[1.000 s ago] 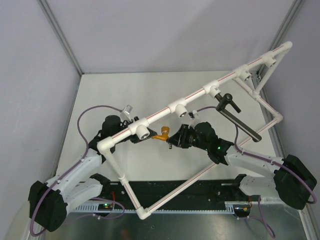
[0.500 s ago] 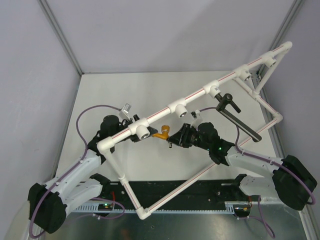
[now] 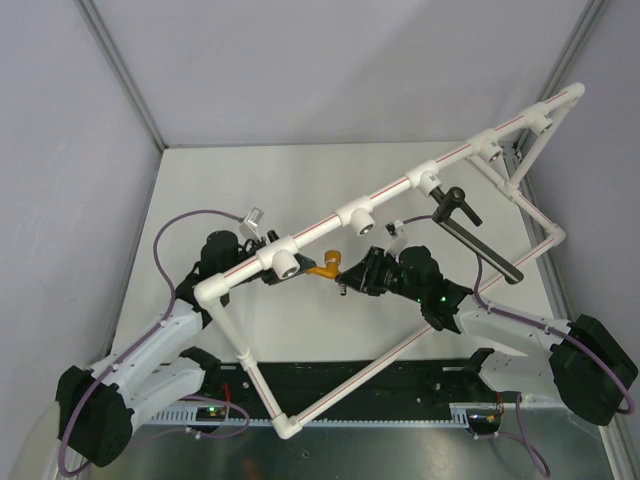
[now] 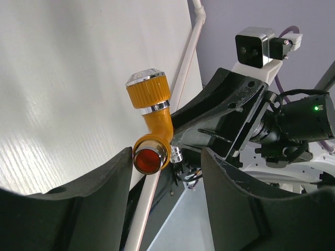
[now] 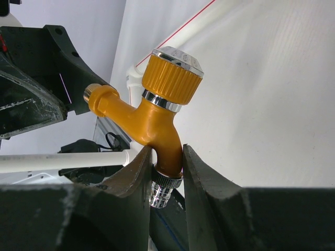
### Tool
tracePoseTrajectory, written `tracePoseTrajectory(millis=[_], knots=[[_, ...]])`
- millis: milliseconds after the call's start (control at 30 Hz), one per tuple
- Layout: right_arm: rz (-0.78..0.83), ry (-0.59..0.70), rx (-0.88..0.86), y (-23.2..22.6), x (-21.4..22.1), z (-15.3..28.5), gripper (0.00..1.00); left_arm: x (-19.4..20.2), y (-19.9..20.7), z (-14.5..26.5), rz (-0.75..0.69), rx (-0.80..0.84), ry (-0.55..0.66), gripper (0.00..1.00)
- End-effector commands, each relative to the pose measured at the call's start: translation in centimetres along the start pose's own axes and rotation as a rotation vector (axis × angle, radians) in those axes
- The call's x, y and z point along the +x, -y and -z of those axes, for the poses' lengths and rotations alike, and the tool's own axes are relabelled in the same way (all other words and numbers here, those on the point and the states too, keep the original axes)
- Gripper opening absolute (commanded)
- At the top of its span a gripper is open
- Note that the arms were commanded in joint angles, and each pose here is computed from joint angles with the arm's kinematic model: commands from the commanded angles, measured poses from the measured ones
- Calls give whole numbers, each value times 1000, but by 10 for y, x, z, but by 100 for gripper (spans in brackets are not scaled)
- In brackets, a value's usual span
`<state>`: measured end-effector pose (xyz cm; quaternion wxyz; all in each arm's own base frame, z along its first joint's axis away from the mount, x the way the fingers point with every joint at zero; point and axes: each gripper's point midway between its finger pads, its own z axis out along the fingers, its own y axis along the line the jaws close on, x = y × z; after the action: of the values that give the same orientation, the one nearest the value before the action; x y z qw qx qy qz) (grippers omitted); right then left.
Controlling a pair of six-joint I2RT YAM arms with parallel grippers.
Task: Install the water faucets
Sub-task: Pick up the water faucet from the center of the board.
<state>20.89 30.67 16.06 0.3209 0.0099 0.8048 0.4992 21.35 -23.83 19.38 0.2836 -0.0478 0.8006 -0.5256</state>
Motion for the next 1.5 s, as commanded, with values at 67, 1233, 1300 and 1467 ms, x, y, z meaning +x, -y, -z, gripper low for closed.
tracePoseTrajectory(millis=[67, 1233, 1300, 1467], knots=[[4, 62, -41, -13, -15, 5, 0, 5, 6, -2, -57, 41, -15, 61], [5, 43, -67, -16, -10, 1, 0, 10, 7, -7, -58, 31, -39, 50], [10, 45, -58, -15, -10, 2, 0, 9, 8, -7, -60, 32, -36, 60], [21, 48, -53, -15, -11, 6, 0, 6, 10, -7, -66, 34, -28, 68]])
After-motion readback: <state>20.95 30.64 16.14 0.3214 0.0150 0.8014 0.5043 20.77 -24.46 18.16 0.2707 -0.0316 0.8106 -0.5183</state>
